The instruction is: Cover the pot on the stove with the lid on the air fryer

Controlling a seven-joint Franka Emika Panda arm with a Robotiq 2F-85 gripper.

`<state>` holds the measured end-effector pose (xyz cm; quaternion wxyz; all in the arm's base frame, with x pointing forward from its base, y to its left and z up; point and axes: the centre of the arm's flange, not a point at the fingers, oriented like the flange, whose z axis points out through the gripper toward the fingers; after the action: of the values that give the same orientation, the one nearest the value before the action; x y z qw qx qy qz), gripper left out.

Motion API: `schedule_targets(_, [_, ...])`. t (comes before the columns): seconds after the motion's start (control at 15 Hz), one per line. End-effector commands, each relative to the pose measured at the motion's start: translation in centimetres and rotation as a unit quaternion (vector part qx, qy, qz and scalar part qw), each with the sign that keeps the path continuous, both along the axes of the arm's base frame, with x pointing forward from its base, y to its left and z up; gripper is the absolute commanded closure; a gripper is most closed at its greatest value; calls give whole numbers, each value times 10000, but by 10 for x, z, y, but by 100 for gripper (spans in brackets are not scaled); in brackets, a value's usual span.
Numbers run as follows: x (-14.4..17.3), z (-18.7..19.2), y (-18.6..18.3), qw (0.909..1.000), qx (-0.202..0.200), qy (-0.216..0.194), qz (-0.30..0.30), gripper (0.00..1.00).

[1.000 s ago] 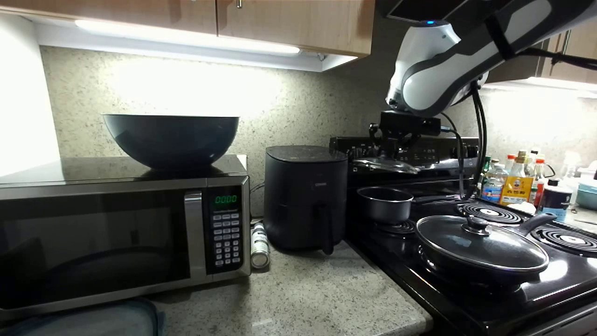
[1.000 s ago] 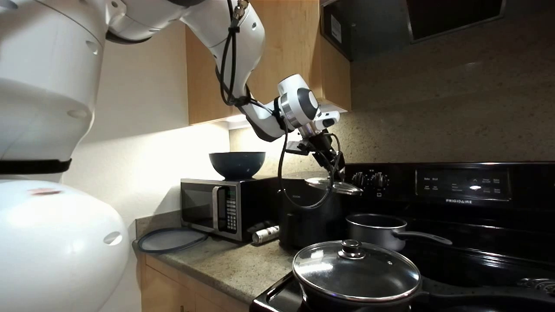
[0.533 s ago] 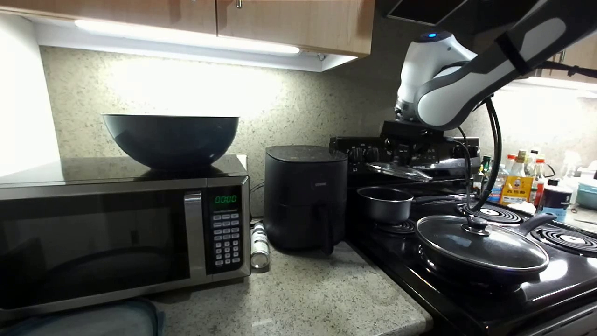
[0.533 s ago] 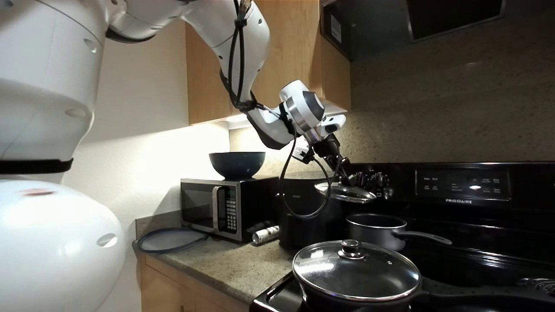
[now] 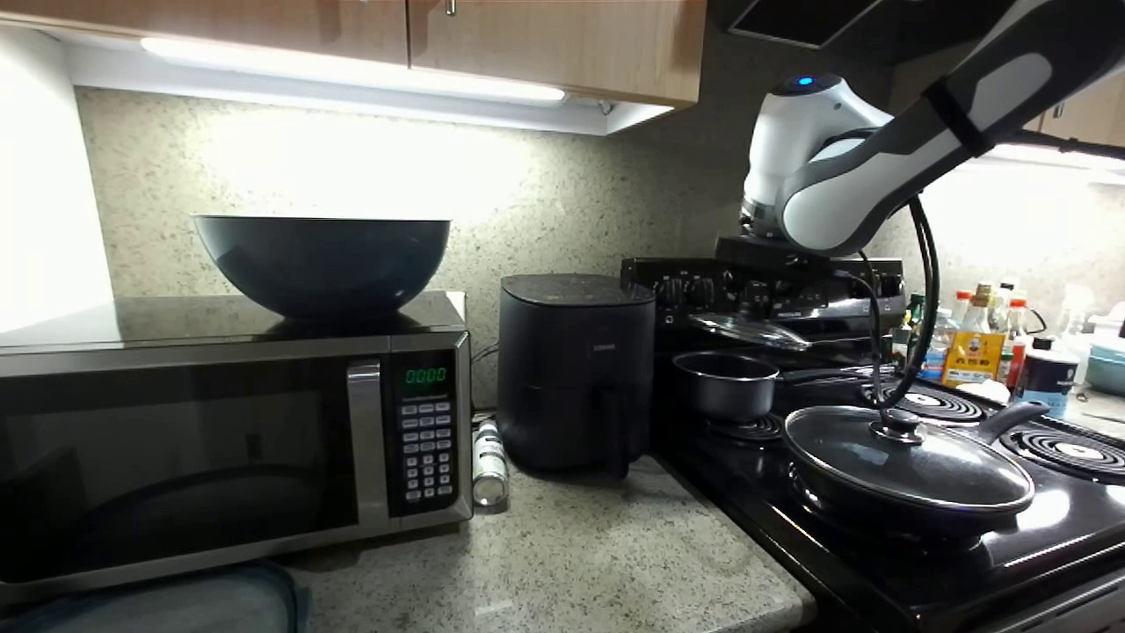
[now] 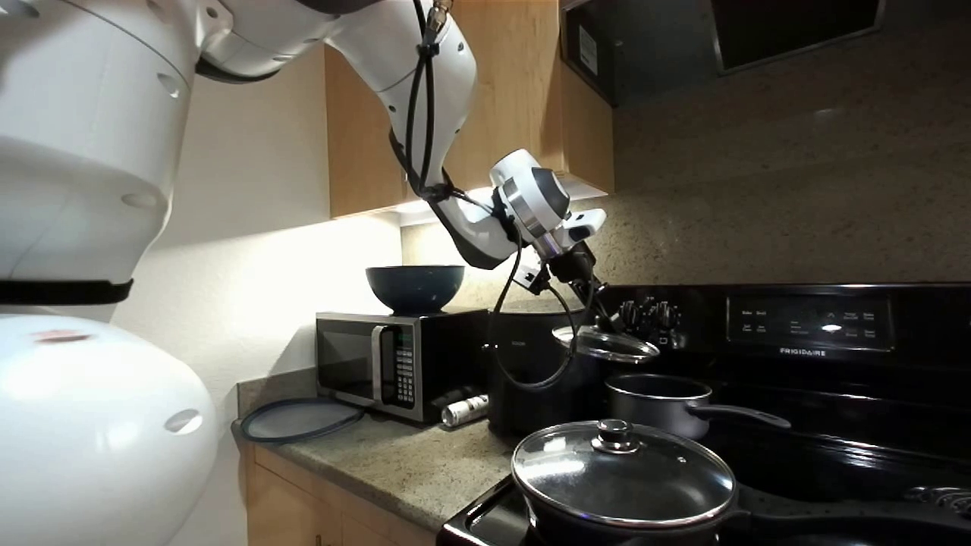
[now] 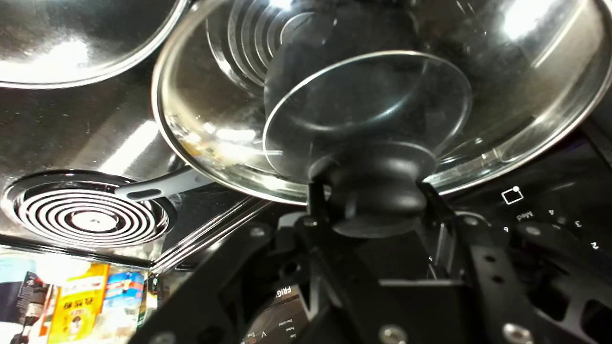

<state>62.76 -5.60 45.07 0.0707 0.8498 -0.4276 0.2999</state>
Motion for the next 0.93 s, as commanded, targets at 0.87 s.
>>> schedule_targets(0.87, [109, -35, -37, 9937, -245, -378, -1030, 77])
